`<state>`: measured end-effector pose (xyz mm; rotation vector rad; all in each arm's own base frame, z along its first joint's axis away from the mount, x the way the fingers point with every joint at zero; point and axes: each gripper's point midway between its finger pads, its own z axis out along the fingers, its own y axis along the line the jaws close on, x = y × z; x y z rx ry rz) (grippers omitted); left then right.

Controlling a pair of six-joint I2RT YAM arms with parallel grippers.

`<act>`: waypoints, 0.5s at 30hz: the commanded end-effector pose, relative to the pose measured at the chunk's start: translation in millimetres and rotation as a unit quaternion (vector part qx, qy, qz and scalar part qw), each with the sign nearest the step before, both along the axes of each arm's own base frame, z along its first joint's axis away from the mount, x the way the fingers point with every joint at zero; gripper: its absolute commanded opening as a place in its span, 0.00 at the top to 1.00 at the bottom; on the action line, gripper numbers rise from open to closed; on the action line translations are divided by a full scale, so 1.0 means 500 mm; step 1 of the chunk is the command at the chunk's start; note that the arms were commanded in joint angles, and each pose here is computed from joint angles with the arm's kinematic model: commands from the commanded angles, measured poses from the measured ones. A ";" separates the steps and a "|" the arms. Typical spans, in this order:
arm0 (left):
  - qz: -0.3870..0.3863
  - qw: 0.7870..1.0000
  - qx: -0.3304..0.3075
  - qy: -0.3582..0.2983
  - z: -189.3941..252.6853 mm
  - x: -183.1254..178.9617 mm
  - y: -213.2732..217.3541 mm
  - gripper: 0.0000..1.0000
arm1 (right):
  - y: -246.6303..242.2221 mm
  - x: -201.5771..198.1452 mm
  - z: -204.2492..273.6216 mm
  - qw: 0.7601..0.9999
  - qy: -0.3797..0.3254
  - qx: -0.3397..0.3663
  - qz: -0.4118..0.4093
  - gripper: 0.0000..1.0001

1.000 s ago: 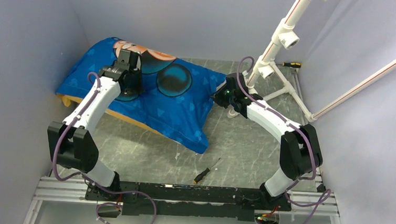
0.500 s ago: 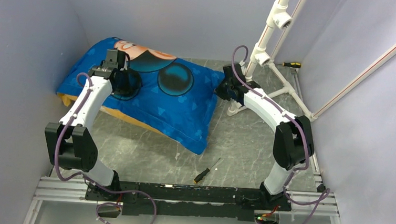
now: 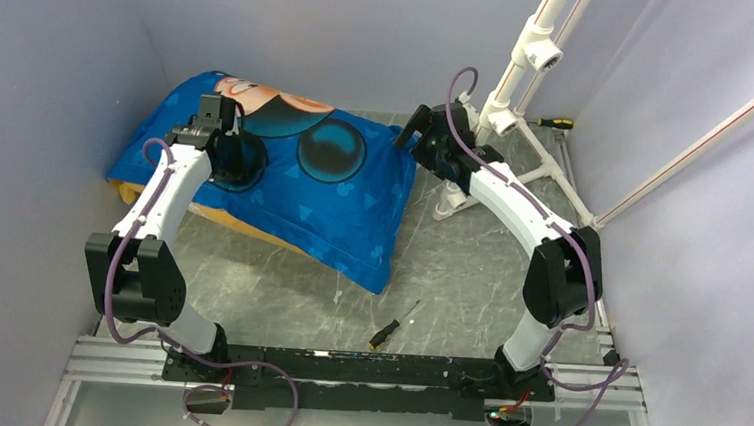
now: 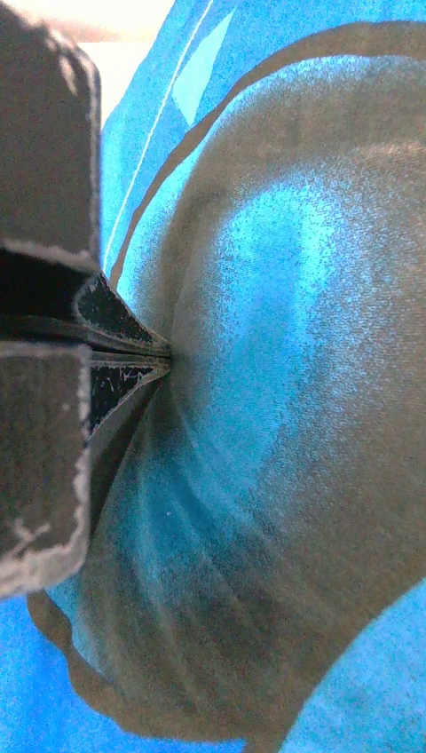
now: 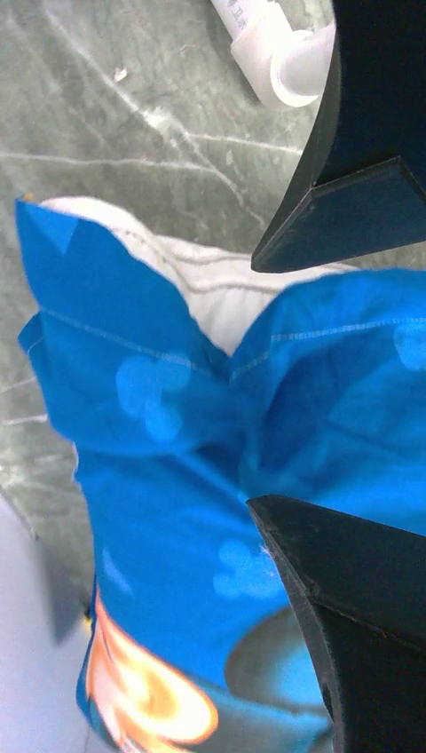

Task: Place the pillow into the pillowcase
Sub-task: Smooth out the pillow at the corner of the board.

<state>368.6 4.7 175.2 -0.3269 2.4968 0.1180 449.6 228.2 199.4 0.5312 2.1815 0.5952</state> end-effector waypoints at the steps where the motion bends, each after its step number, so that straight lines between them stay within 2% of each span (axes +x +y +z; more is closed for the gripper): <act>1: -0.009 1.000 -0.014 -0.004 0.005 0.012 -0.006 1.00 | -0.010 0.027 0.189 0.993 -0.114 0.043 0.000 0.00; 8: -0.027 0.999 -0.035 -0.015 0.020 0.015 -0.025 1.00 | 0.065 0.050 0.226 0.985 -0.146 0.056 0.070 0.00; 15: -0.052 0.996 -0.067 -0.030 0.036 0.018 -0.054 1.00 | 0.112 0.097 0.248 0.976 -0.177 0.036 0.123 0.00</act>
